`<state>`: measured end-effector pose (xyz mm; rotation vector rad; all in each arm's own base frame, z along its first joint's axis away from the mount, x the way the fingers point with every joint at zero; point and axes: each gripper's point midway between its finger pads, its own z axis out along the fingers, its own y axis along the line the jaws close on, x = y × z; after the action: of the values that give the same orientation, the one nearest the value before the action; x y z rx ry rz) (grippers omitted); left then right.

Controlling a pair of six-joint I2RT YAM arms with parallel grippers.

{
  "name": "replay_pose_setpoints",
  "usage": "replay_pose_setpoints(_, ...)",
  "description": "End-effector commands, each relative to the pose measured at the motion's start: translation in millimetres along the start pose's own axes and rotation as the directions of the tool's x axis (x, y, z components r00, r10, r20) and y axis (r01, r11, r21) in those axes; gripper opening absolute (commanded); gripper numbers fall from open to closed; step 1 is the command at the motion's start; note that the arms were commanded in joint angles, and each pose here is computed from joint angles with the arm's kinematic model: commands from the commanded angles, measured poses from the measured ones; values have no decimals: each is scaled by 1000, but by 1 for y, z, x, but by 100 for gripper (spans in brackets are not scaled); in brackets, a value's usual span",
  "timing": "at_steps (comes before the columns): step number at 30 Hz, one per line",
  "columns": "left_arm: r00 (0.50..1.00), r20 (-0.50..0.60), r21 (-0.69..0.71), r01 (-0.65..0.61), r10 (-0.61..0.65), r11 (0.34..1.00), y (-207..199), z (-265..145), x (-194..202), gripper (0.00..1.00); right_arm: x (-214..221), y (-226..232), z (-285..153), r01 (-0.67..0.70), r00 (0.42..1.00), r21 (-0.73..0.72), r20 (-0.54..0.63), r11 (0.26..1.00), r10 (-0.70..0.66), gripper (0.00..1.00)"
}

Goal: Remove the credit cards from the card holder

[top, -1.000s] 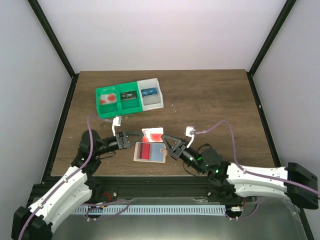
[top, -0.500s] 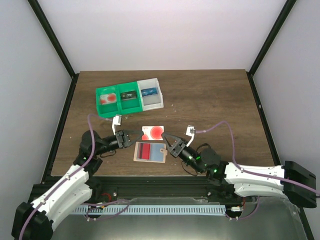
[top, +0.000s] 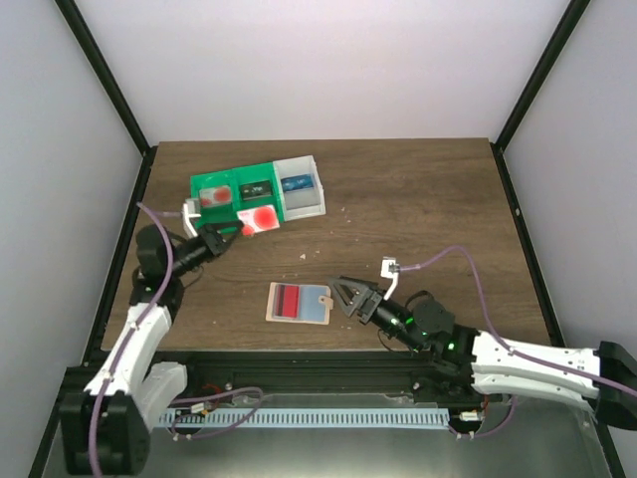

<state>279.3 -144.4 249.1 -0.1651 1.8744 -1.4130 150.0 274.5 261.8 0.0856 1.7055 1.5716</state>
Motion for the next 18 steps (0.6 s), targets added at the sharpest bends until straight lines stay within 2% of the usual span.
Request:
replay_pose_setpoints(1,998,26,-70,-50,52,996,21,-18,-49,0,-5,3,-13,58,998,10,-6,998,-58,100)
replay_pose_setpoints(6,998,58,-190,-28,40,981,51,-22,-101,0,-27,9,-32,114,992,29,53,993,-115,100)
replay_pose_setpoints(10,993,107,-357,-16,58,934,89,-36,-144,0,-40,17,-47,162,983,26,80,986,-164,100)
replay_pose_setpoints(18,994,106,-487,53,-2,872,152,-27,-178,0,-53,30,-58,215,972,34,83,976,-217,100)
